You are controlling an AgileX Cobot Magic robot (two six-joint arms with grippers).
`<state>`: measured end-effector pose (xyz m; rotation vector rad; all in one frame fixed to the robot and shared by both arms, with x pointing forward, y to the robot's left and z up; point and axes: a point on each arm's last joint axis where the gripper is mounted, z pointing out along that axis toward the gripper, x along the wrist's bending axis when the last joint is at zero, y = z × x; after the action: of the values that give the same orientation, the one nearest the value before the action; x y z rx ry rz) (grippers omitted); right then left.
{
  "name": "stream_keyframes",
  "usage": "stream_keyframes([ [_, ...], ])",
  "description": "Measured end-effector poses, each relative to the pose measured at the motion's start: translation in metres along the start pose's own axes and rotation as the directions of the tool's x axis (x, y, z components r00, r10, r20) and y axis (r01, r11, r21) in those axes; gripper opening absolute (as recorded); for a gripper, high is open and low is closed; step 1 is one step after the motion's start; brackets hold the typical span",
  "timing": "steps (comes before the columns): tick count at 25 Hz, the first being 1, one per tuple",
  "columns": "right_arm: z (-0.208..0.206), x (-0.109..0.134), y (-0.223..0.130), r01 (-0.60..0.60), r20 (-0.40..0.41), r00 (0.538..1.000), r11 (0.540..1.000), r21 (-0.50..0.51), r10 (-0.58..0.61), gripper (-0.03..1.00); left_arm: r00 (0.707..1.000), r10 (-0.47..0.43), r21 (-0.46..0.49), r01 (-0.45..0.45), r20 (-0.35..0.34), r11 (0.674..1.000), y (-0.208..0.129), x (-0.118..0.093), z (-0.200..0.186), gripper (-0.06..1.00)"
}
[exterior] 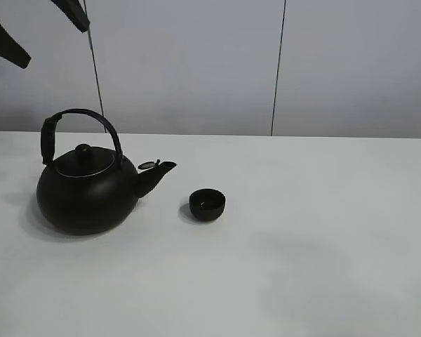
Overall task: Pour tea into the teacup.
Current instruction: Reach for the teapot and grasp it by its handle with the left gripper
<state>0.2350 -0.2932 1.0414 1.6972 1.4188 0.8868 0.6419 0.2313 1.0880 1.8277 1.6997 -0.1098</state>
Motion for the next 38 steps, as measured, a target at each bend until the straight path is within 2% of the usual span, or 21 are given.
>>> stream_keyframes([
  [14,0.0,0.0,0.0,0.0,0.0,1.0,1.0,-0.001,0.0,0.64,1.0,-0.004,-0.031,0.004,-0.006,0.999,0.003,0.002,-0.001,0.69],
  [16,0.0,0.0,0.0,0.001,0.001,1.0,1.0,-0.001,-0.001,0.64,1.0,0.007,-0.073,-0.009,-0.025,0.997,0.004,0.003,-0.005,0.69],
  [18,0.0,0.0,0.0,0.001,0.001,1.0,1.0,-0.001,-0.001,0.64,0.995,0.055,-0.156,-0.067,-0.078,0.985,0.001,-0.001,-0.017,0.69],
  [20,0.0,0.0,0.0,0.001,0.001,1.0,1.0,-0.001,-0.001,0.64,0.981,0.122,-0.243,-0.157,-0.152,0.957,-0.013,-0.008,-0.028,0.69],
  [23,0.0,0.0,0.0,0.001,0.001,1.0,1.0,-0.001,-0.001,0.64,0.945,0.194,-0.392,-0.289,-0.265,0.874,-0.049,-0.016,-0.038,0.69],
  [24,0.0,0.0,0.0,0.001,0.001,1.0,1.0,-0.001,-0.001,0.64,0.935,0.196,-0.444,-0.316,-0.295,0.838,-0.064,-0.014,-0.038,0.69],
  [26,0.0,0.0,0.0,0.001,0.001,1.0,1.0,-0.001,-0.001,0.64,0.913,0.198,-0.554,-0.377,-0.356,0.742,-0.092,-0.01,-0.033,0.69],
  [27,0.0,0.0,0.0,0.001,0.001,1.0,1.0,-0.001,-0.001,0.64,0.906,0.193,-0.585,-0.395,-0.377,0.708,-0.108,-0.005,-0.026,0.69],
  [28,0.0,0.0,0.0,0.001,0.001,1.0,1.0,-0.001,-0.001,0.64,0.898,0.177,-0.639,-0.414,-0.402,0.648,-0.118,0.0,-0.024,0.69],
  [29,0.0,0.0,0.0,0.001,0.001,1.0,1.0,-0.001,-0.001,0.64,0.89,0.163,-0.671,-0.432,-0.427,0.603,-0.131,0.007,-0.018,0.69],
  [30,0.0,0.0,0.0,0.001,0.001,1.0,1.0,-0.001,-0.001,0.64,0.881,0.149,-0.692,-0.449,-0.45,0.565,-0.142,0.015,-0.013,0.69],
  [31,0.0,0.0,0.0,0.001,0.001,1.0,1.0,-0.001,-0.001,0.64,0.873,0.142,-0.696,-0.462,-0.467,0.55,-0.153,0.022,-0.007,0.69],
  [32,0.0,0.0,0.0,0.001,0.002,1.0,1.0,-0.001,-0.001,0.64,0.865,0.141,-0.707,-0.478,-0.481,0.521,-0.16,0.027,-0.003,0.69],
  [33,0.0,0.0,0.0,0.001,0.002,1.0,1.0,-0.001,-0.001,0.64,0.858,0.152,-0.705,-0.494,-0.491,0.509,-0.167,0.031,0.003,0.69],
  [34,0.0,0.0,0.0,0.001,0.002,1.0,1.0,0.0,-0.001,0.64,0.854,0.166,-0.694,-0.502,-0.494,0.517,-0.173,0.035,0.011,0.69],
  [38,0.0,0.0,0.0,0.002,0.003,1.0,1.0,0.0,-0.002,0.64,0.844,0.258,-0.629,-0.526,-0.471,0.572,-0.184,0.044,0.043,0.69],
])
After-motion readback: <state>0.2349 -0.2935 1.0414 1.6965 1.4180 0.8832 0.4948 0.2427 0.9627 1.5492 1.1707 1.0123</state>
